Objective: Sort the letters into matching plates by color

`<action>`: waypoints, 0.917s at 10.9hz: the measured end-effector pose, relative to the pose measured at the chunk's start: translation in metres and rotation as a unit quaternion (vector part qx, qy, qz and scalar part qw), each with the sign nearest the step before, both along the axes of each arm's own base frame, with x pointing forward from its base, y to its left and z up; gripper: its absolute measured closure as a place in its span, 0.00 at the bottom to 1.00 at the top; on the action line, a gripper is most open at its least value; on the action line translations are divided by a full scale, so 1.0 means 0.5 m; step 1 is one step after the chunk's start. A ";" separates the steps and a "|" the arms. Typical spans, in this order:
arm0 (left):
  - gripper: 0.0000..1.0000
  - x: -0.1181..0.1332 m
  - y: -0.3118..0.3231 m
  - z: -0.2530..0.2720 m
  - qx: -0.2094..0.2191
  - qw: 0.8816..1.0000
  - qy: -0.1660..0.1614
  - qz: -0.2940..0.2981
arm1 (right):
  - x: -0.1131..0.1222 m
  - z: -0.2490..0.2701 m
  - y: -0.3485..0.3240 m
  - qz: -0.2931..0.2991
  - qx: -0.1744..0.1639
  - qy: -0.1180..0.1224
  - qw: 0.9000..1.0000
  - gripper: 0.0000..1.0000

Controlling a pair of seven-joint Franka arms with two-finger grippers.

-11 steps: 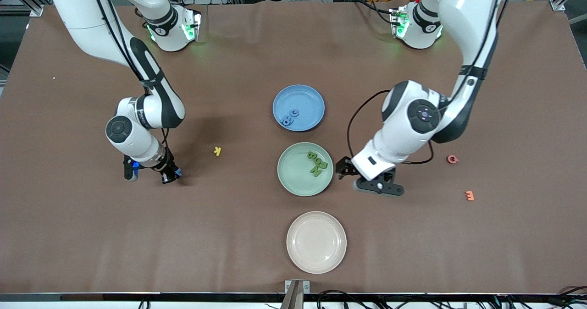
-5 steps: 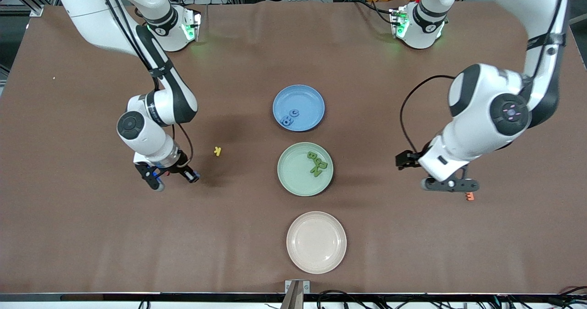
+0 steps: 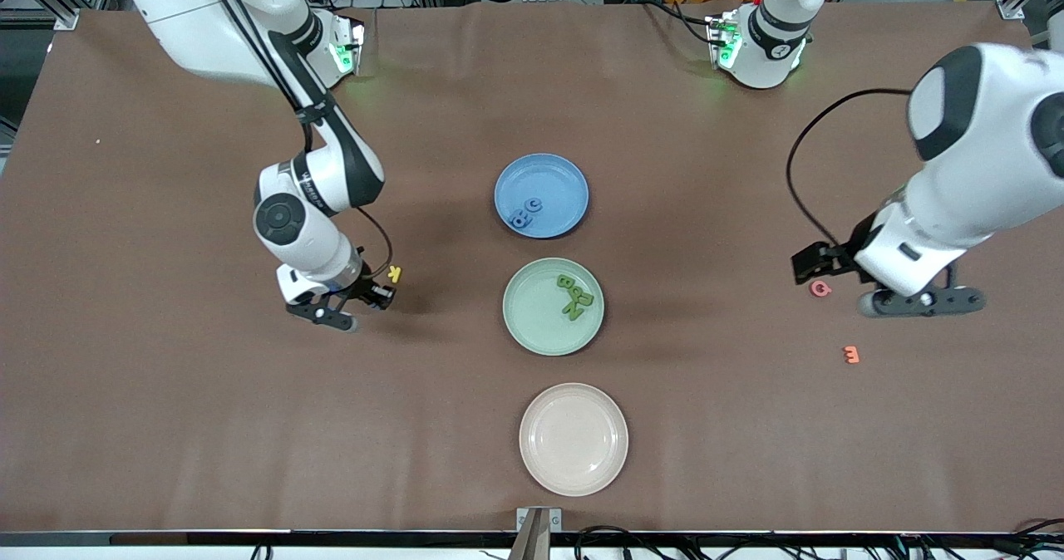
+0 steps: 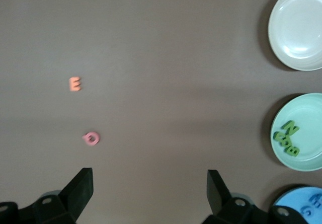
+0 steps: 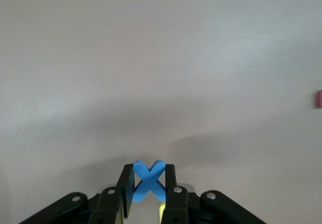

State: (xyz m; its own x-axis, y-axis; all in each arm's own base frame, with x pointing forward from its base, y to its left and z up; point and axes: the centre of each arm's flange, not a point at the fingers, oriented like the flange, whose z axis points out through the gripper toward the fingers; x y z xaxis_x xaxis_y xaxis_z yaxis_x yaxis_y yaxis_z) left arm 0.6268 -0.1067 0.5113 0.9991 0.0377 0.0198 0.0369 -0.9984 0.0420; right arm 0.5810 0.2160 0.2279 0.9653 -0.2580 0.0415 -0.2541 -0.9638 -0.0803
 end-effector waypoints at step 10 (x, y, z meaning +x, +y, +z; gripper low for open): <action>0.00 -0.134 0.140 0.236 0.017 0.998 0.037 0.047 | -0.210 0.023 0.375 0.273 0.010 -0.005 0.962 0.71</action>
